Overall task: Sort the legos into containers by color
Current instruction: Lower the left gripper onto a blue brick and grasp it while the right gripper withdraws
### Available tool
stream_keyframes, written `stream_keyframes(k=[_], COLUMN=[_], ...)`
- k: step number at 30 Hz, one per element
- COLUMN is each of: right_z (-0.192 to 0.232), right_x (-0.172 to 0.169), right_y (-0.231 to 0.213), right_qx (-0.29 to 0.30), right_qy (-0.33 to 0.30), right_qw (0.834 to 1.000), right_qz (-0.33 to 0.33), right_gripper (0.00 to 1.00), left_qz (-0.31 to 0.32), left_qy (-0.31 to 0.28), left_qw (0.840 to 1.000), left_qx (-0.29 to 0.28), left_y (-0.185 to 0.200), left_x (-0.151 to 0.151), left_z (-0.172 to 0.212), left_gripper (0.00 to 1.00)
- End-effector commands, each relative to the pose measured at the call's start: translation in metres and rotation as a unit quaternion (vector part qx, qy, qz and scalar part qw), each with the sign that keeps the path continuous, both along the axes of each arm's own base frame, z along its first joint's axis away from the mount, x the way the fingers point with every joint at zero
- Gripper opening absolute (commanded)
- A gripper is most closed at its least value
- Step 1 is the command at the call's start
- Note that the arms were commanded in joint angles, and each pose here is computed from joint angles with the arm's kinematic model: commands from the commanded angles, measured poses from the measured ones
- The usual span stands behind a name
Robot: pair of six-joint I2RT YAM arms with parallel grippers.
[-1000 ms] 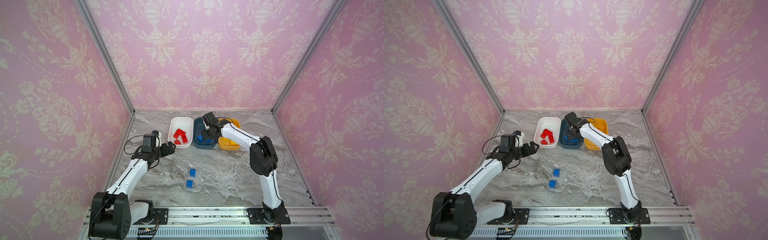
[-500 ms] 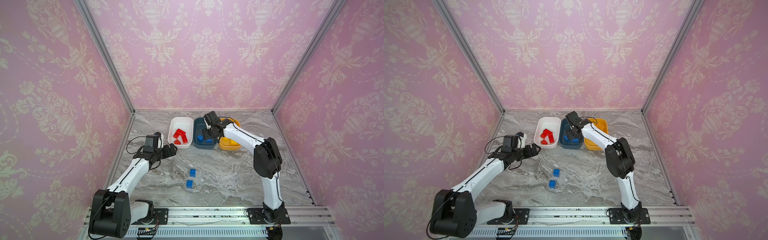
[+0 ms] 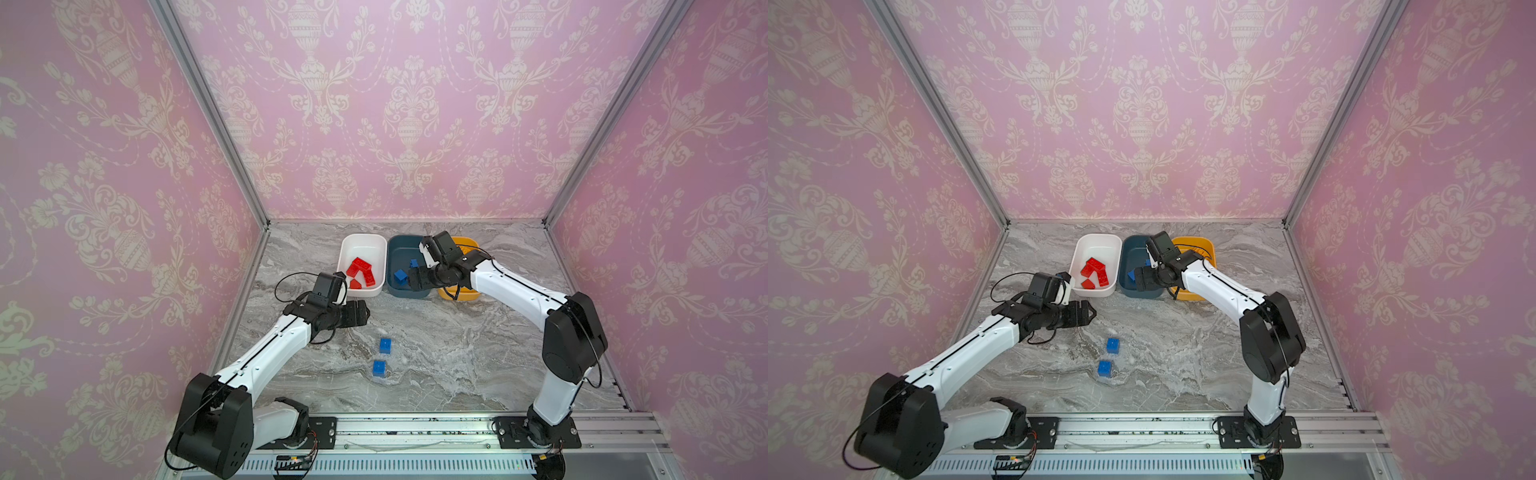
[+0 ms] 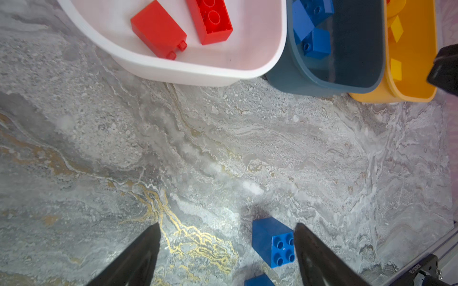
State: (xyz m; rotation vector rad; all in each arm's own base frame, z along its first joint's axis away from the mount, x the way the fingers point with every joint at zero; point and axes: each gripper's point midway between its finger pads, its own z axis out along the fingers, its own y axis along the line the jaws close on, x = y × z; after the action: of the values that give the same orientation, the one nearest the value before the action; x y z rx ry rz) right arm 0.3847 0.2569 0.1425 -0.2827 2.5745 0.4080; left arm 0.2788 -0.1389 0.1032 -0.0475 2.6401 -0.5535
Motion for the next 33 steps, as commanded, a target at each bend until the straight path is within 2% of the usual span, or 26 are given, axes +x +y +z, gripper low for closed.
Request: stream_keyframes(k=[1,6,15,18,25,33], right_z=[0.009,0.008,0.000,0.001,0.001,0.001], right_x=[-0.017,-0.038,-0.060,-0.061,-0.063,-0.064], right_y=[0.000,-0.007,-0.029,-0.032,-0.040,-0.050], right_qx=[0.045,0.064,0.047,0.049,0.052,0.057], right_qy=[0.010,0.021,0.027,0.025,0.023,0.021], right_qw=[0.999,0.998,0.998,0.998,0.998,0.997], right_qz=[-0.003,-0.006,-0.020,-0.024,-0.033,-0.044], right_gripper=[0.99,1.00,1.00,1.00,1.00,1.00], left_qz=[0.009,-0.015,-0.068,-0.082,-0.113,-0.127], left_qy=[0.024,0.046,0.094,0.098,0.104,0.121], left_qw=[0.999,0.997,0.985,0.980,0.975,0.966], left_qx=[0.031,0.060,0.126,0.150,0.163,0.187], left_y=[0.000,-0.019,-0.046,-0.052,-0.076,-0.085], left_x=[-0.014,-0.031,-0.059,-0.059,-0.050,-0.050], left_z=[-0.001,-0.006,-0.021,-0.028,-0.037,-0.057], left_gripper=[0.84,0.82,0.76,0.76,0.73,0.68])
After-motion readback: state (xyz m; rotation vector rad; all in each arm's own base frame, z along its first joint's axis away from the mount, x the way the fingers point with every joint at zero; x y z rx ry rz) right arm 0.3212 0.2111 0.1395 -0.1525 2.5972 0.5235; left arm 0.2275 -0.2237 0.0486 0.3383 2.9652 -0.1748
